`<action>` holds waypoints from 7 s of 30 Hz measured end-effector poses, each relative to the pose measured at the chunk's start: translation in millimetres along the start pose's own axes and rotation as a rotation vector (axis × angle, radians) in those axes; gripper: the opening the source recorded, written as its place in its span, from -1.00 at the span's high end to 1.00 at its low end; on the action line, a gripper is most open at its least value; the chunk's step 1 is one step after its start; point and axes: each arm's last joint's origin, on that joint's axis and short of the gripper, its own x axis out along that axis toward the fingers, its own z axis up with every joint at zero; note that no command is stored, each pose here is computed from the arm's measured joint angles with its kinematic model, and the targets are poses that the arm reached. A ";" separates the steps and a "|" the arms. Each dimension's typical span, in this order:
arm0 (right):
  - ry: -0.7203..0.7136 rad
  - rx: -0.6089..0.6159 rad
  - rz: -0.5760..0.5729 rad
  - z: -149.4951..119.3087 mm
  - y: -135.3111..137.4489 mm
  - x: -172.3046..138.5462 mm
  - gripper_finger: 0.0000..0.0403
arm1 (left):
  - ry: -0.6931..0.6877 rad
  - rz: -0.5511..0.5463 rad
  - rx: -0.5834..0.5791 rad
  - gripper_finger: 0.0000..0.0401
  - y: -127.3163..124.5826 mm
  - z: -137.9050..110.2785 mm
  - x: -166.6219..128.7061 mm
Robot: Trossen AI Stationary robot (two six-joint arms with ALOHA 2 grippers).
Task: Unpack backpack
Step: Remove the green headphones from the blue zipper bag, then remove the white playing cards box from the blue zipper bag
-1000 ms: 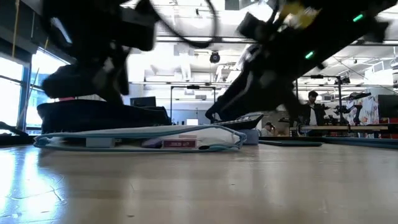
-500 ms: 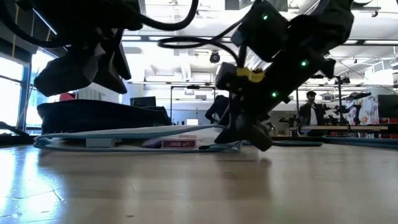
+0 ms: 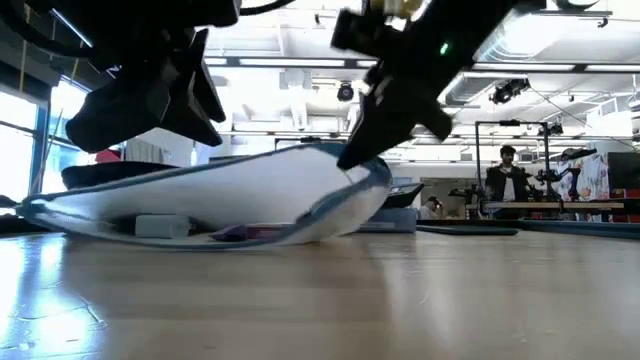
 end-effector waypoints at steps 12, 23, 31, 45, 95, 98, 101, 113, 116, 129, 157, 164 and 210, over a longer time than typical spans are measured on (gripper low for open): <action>-0.024 -0.094 0.186 9.3 32.1 -30.3 1.00 | -0.147 -0.210 0.056 0.26 -15.8 31.1 1.2; 0.038 -0.142 0.180 1.8 35.1 -33.3 1.00 | 0.075 -0.144 -0.041 0.25 3.9 14.9 31.0; 0.075 -0.166 0.071 -3.9 32.0 -32.7 1.00 | 0.075 -0.361 0.010 0.94 -20.2 4.6 39.7; 0.035 -0.074 -0.096 -9.1 15.1 -19.5 0.90 | -0.093 -0.438 -0.141 1.00 -16.8 39.9 18.3; 0.011 0.258 0.092 -80.0 7.5 43.9 0.34 | -0.064 -0.403 -0.208 1.00 -11.5 40.7 28.1; 0.013 0.267 0.100 -79.3 6.1 42.2 0.74 | -0.061 -0.403 -0.205 1.00 -11.5 40.3 28.1; 0.027 0.253 0.121 -79.4 5.9 35.2 0.94 | -0.055 -0.395 -0.213 1.00 -11.3 39.5 28.2; -0.096 0.150 0.423 -65.9 38.9 -68.3 1.00 | -0.028 -0.344 -0.220 1.00 -9.3 35.0 28.6; -0.115 0.191 0.303 -70.0 32.5 -95.3 1.00 | -0.028 -0.344 -0.220 1.00 -9.3 35.1 28.6; 0.144 0.568 -0.610 -129.3 -65.9 -81.2 1.00 | -0.035 -0.345 -0.230 1.00 -9.1 36.3 29.0; 0.192 0.602 -0.268 -159.1 -93.6 -31.2 -0.05 | -0.042 -0.343 -0.212 1.00 -9.6 36.4 28.0; -0.304 0.354 0.281 -101.6 -15.8 -59.5 -0.04 | -0.046 -0.344 -0.219 1.00 -9.8 36.9 27.7; 0.050 0.353 0.106 -23.1 4.1 -8.2 1.00 | -0.090 -0.312 -0.218 1.00 -16.7 33.6 11.7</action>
